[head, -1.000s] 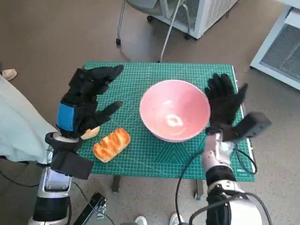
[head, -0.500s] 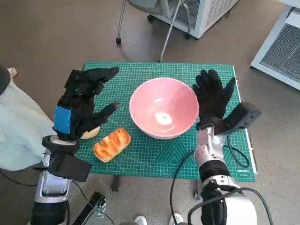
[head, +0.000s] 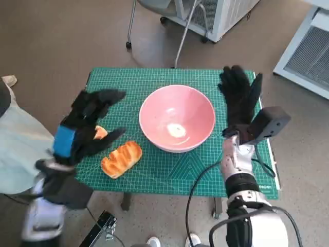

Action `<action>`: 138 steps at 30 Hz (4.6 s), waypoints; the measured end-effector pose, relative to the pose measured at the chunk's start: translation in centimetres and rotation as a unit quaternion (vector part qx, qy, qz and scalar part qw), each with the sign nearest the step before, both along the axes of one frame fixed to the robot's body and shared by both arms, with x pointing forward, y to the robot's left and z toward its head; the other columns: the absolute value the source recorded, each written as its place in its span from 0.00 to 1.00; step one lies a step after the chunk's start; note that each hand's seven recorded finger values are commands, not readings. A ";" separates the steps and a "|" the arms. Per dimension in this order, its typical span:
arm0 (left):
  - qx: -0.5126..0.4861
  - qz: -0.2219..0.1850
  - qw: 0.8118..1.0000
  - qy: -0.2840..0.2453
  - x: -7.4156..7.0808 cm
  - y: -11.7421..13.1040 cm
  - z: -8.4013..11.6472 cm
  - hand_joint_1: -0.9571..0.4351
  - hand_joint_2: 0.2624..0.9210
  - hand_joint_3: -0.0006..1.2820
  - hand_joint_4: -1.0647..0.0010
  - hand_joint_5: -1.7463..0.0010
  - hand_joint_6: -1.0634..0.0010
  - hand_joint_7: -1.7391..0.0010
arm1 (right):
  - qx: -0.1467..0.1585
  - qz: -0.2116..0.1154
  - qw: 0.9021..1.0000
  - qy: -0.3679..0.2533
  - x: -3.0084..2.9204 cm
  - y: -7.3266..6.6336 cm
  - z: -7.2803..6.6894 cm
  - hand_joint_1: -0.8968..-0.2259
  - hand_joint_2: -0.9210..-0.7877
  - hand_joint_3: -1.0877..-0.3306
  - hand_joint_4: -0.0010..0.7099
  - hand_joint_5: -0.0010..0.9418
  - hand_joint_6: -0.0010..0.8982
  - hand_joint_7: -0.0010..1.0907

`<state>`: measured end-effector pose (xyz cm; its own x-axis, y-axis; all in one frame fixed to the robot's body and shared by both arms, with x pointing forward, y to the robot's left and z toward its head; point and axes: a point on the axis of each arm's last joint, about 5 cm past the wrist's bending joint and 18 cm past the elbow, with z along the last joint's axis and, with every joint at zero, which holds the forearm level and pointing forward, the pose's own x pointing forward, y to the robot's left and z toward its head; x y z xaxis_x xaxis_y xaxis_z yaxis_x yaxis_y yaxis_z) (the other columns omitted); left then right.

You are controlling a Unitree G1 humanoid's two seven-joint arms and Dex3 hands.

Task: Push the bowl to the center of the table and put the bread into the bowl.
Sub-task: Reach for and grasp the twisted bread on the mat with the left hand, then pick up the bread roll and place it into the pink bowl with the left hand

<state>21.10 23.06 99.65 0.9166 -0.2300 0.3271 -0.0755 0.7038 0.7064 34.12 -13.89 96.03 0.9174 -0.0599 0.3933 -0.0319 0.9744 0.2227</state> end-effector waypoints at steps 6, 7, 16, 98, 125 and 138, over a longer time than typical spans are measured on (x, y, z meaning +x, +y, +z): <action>0.046 0.023 0.995 0.087 -1.5 1.2 1.0 0.71 0.82 0.00 0.74 1.00 0.57 0.93 | -0.081 0.001 0.991 -0.110 -0.20 -0.6 1.9 0.68 0.22 0.54 0.67 0.02 0.30 0.68; 0.054 0.027 0.993 0.100 -1.8 1.2 1.2 0.71 0.82 0.00 0.75 1.00 0.58 0.95 | -0.094 0.003 0.987 -0.127 -0.27 -0.7 2.1 0.68 0.20 0.55 0.67 0.02 0.30 0.70; 0.089 0.056 0.981 0.164 -3.7 0.6 2.9 0.70 0.80 0.00 0.78 1.00 0.60 0.98 | -0.189 0.018 0.953 -0.237 -1.31 -1.2 2.9 0.67 0.02 0.59 0.65 0.00 0.26 0.75; 0.274 0.150 0.911 0.268 1.3 -5.1 -5.8 0.70 0.46 0.64 0.51 0.05 0.45 0.32 | -0.169 0.052 0.952 -0.251 -2.34 -1.4 1.7 0.68 0.00 0.60 0.62 0.00 0.20 0.82; 0.249 0.181 0.933 0.185 0.9 -3.4 -4.1 0.69 0.86 0.18 0.35 0.23 0.35 0.46 | -0.161 0.061 0.953 -0.249 -2.49 -1.1 1.5 0.68 0.00 0.61 0.63 0.01 0.20 0.83; 0.188 0.201 0.956 0.099 0.1 -2.7 -0.6 0.69 0.98 0.04 0.27 0.34 0.38 0.40 | -0.160 0.060 0.954 -0.246 -2.58 -1.2 1.2 0.69 0.00 0.61 0.63 0.01 0.20 0.83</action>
